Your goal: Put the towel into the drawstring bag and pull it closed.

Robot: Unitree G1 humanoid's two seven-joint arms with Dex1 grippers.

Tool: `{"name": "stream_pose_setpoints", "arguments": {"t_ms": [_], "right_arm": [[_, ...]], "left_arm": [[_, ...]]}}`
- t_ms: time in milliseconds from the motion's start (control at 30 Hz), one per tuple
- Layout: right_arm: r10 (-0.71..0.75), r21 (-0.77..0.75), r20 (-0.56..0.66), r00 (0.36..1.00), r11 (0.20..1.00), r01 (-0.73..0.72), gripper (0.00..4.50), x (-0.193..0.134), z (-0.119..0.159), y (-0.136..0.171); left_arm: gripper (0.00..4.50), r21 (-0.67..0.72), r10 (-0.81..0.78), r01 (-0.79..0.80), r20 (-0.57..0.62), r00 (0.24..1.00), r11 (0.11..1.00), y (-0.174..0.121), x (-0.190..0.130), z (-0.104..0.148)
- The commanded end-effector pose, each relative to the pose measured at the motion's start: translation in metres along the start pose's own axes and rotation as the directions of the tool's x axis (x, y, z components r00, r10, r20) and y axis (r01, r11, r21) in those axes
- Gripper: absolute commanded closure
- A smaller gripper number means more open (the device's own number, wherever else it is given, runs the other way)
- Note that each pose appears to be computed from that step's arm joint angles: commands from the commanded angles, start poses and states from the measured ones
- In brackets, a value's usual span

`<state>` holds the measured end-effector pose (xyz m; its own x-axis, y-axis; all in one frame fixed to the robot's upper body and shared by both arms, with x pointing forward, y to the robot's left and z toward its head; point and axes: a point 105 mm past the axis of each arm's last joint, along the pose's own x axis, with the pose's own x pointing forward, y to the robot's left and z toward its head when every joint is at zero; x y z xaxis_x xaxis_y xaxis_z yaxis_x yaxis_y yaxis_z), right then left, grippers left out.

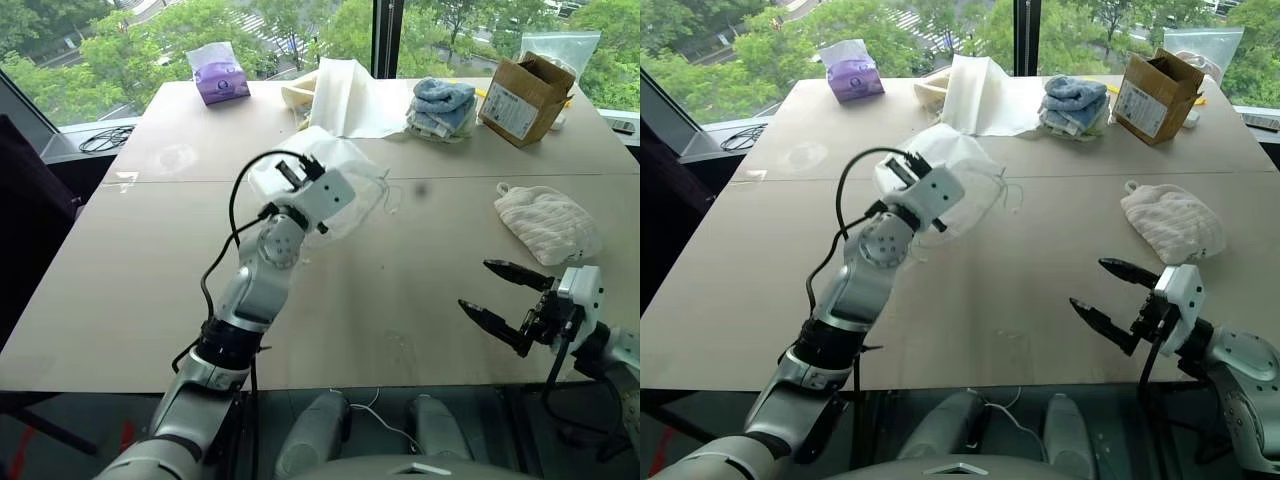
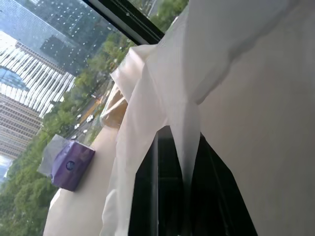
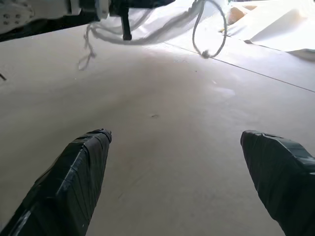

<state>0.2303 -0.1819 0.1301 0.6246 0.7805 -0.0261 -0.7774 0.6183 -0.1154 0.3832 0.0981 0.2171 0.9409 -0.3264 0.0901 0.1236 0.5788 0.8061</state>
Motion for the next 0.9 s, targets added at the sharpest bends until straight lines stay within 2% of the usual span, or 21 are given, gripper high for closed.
{"name": "stream_pose_setpoints", "arguments": {"t_ms": [33, 100, 133, 200, 233, 267, 300, 333, 433, 467, 533, 600, 633, 667, 700, 767, 833, 867, 900], "right_arm": [[0.003, -0.009, 0.021, 1.000, 1.000, -0.003, 0.00, 0.003, 0.004, 0.000], [0.001, -0.008, 0.026, 1.000, 1.000, -0.001, 0.00, 0.004, 0.003, 0.001], [-0.002, -0.011, 0.025, 1.000, 1.000, 0.002, 0.00, 0.004, 0.003, 0.000], [-0.010, -0.014, 0.023, 1.000, 1.000, 0.010, 0.00, 0.002, 0.003, -0.001], [-0.018, -0.015, 0.024, 1.000, 1.000, 0.019, 0.00, 0.001, 0.003, -0.003], [-0.023, -0.017, 0.024, 0.999, 1.000, 0.023, 0.00, 0.000, 0.003, -0.004], [-0.026, -0.018, 0.026, 0.999, 0.999, 0.026, 0.00, 0.000, 0.003, -0.005], [-0.026, -0.020, 0.029, 0.999, 0.999, 0.027, 0.00, 0.002, 0.003, -0.006], [-0.022, -0.030, 0.031, 0.999, 0.999, 0.023, 0.00, 0.004, 0.004, -0.006], [-0.032, -0.032, 0.032, 0.999, 0.999, 0.033, 0.00, 0.003, 0.005, -0.008], [-0.079, -0.049, 0.035, 0.996, 0.996, 0.080, 0.00, 0.001, 0.006, -0.016], [-0.154, -0.099, 0.009, 0.988, 0.983, 0.154, 0.00, -0.001, 0.004, -0.030], [-0.178, -0.114, 0.003, 0.984, 0.978, 0.177, 0.00, -0.002, 0.005, -0.035], [-0.203, -0.123, 0.005, 0.979, 0.972, 0.202, 0.00, -0.004, 0.007, -0.040], [-0.223, -0.125, 0.011, 0.975, 0.967, 0.223, 0.00, -0.005, 0.008, -0.045], [-0.260, -0.128, 0.021, 0.966, 0.957, 0.260, 0.00, -0.006, 0.011, -0.052], [-0.267, -0.174, -0.004, 0.964, 0.949, 0.263, 0.00, -0.008, 0.009, -0.055], [-0.266, -0.177, -0.004, 0.964, 0.949, 0.261, 0.00, -0.009, 0.009, -0.055], [-0.273, -0.167, 0.005, 0.962, 0.948, 0.270, 0.00, -0.010, 0.009, -0.056]], "left_arm": [[4.41, 0.015, -0.276, 0.279, -0.111, 0.955, 0.960, -0.035, -0.009, -0.020], [4.41, -0.031, -0.242, 0.240, -0.137, 0.960, 0.970, -0.032, -0.008, -0.026], [4.41, -0.034, -0.122, 0.119, -0.084, 0.989, 0.992, -0.007, 0.000, -0.010], [4.41, -0.045, 0.063, -0.063, 0.006, 0.998, 0.997, 0.033, 0.006, 0.018], [4.41, -0.034, 0.088, -0.087, 0.035, 0.995, 0.996, 0.040, 0.006, 0.026], [4.41, -0.025, 0.013, -0.013, 0.008, 1.000, 1.000, 0.024, 0.006, 0.019], [4.41, -0.010, -0.123, 0.123, -0.046, 0.991, 0.992, -0.005, 0.004, 0.004], [4.41, -0.039, -0.151, 0.149, -0.069, 0.986, 0.988, -0.018, 0.001, -0.007], [4.41, -0.045, 0.112, -0.111, 0.015, 0.994, 0.993, 0.031, 0.000, 0.010], [4.41, -0.057, 0.101, -0.101, 0.009, 0.995, 0.993, 0.034, 0.002, 0.011], [4.41, -0.066, -0.080, 0.077, -0.041, 0.996, 0.995, 0.005, 0.003, -0.001], [4.41, -0.123, 0.104, -0.107, -0.025, 0.994, 0.987, 0.036, 0.003, 0.005], [4.41, -0.112, 0.155, -0.151, 0.027, 0.987, 0.982, 0.054, 0.001, 0.020], [4.41, -0.107, 0.134, -0.129, 0.035, 0.990, 0.986, 0.054, 0.001, 0.023], [4.41, -0.087, 0.036, -0.034, 0.016, 0.999, 0.996, 0.038, 0.003, 0.018], [4.41, -0.046, -0.242, 0.239, -0.097, 0.965, 0.970, -0.022, -0.004, -0.016], [4.41, -0.073, 0.054, -0.052, 0.023, 0.998, 0.996, 0.032, 0.001, 0.016], [4.41, -0.053, 0.132, -0.129, 0.064, 0.989, 0.990, 0.052, 0.000, 0.029], [4.41, -0.029, 0.059, -0.058, 0.043, 0.997, 0.998, 0.041, 0.003, 0.025]]}}
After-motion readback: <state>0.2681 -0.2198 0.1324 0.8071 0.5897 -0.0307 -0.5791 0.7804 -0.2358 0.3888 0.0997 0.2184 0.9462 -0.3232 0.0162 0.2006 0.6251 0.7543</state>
